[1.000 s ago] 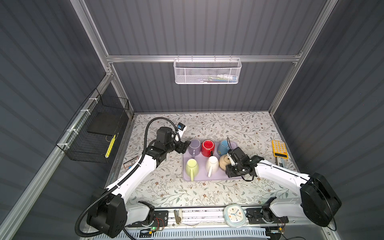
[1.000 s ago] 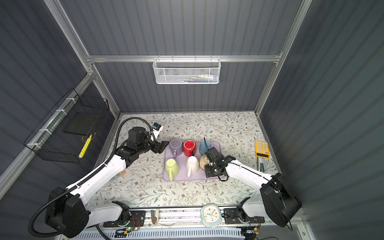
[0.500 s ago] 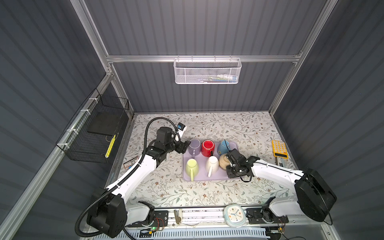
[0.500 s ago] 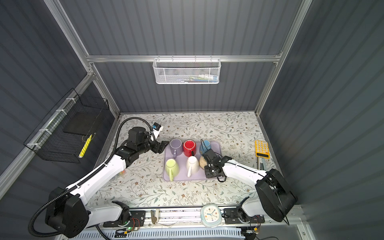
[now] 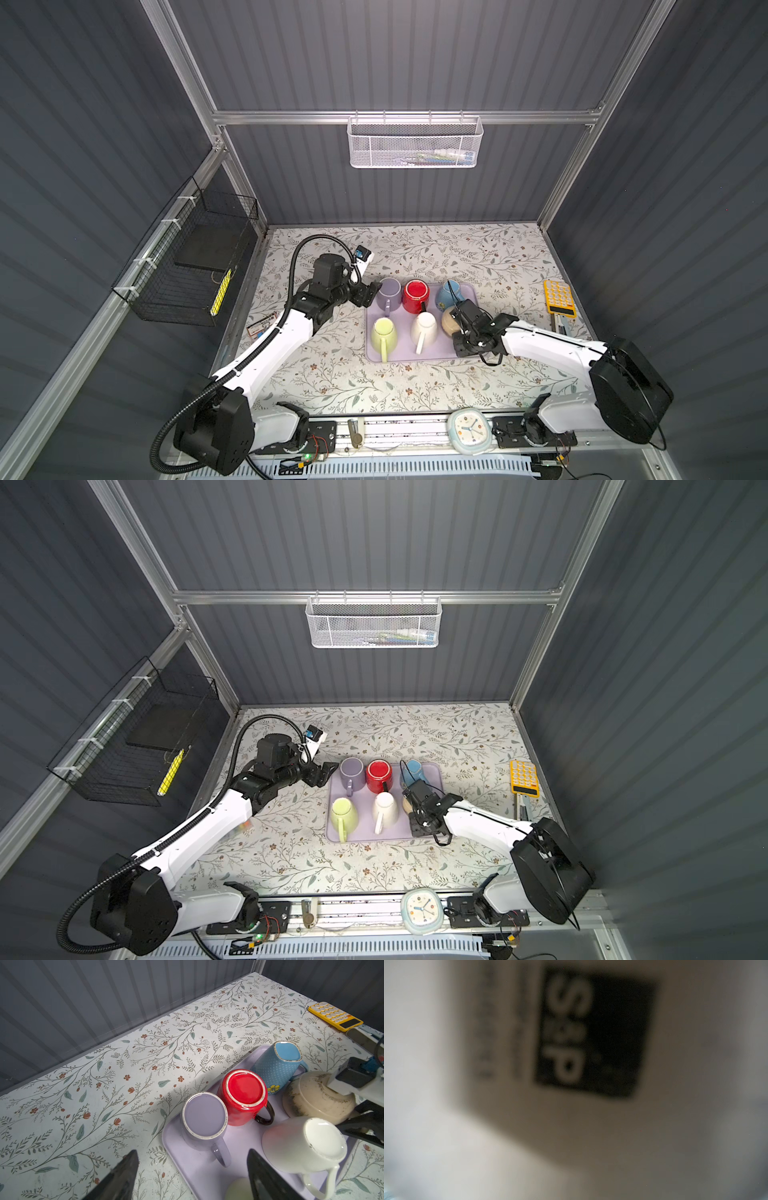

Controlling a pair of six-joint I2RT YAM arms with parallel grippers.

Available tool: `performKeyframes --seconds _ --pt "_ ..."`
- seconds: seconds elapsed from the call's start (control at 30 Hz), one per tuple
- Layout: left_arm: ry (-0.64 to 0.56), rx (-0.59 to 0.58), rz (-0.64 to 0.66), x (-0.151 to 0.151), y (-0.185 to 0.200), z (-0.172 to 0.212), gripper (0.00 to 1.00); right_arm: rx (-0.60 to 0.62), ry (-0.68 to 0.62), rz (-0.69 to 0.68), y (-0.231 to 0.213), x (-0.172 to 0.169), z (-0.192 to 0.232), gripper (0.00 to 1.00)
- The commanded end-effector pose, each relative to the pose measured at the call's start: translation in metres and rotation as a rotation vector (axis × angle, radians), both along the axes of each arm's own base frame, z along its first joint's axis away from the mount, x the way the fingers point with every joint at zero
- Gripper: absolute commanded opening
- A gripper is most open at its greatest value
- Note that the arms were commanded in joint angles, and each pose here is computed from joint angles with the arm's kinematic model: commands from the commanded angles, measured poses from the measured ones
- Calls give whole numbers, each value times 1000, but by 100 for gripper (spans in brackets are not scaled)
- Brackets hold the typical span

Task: Turn the mug right side up
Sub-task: 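Lower the right gripper onto the beige mug and close around it, then lift the beige mug with the right gripper toward the left gripper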

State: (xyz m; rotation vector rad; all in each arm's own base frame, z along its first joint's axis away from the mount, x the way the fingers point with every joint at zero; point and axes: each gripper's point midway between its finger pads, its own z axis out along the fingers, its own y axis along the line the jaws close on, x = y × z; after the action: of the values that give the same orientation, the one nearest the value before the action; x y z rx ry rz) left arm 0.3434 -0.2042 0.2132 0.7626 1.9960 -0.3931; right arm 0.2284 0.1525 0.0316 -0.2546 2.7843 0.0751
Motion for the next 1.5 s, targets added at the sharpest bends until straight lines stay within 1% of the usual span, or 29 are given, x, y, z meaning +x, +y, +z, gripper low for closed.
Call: performKeyframes --seconds 0.0,0.37,0.67,0.87,1.0,1.07,1.17,1.23,1.3,1.47 --pt "3 -7 -26 -6 -4 0 82 -6 -2 -20 -4 -5 0 15" --pt "1 -9 -32 -8 -5 2 81 21 -19 -21 -4 -8 8 6" --pt "8 -8 -35 -8 -7 0 81 90 -102 -15 3 -1 36 5" --pt "10 -7 -36 -7 -7 -1 81 122 -137 -14 5 2 48 4" --pt "15 -3 -32 -7 -7 -3 81 158 -175 9 11 5 61 4" --pt "17 -3 -31 -7 -7 -4 80 195 -187 56 20 6 68 4" --pt "29 -2 -28 -6 -7 -8 80 230 -195 88 27 9 76 3" --pt "39 -7 -25 -5 -8 -9 80 246 -202 98 29 12 81 3" --pt "48 -14 -24 -4 -9 -8 80 292 -237 107 30 15 95 2" --pt "77 -50 -35 -2 -16 -2 79 353 -286 89 21 27 113 2"
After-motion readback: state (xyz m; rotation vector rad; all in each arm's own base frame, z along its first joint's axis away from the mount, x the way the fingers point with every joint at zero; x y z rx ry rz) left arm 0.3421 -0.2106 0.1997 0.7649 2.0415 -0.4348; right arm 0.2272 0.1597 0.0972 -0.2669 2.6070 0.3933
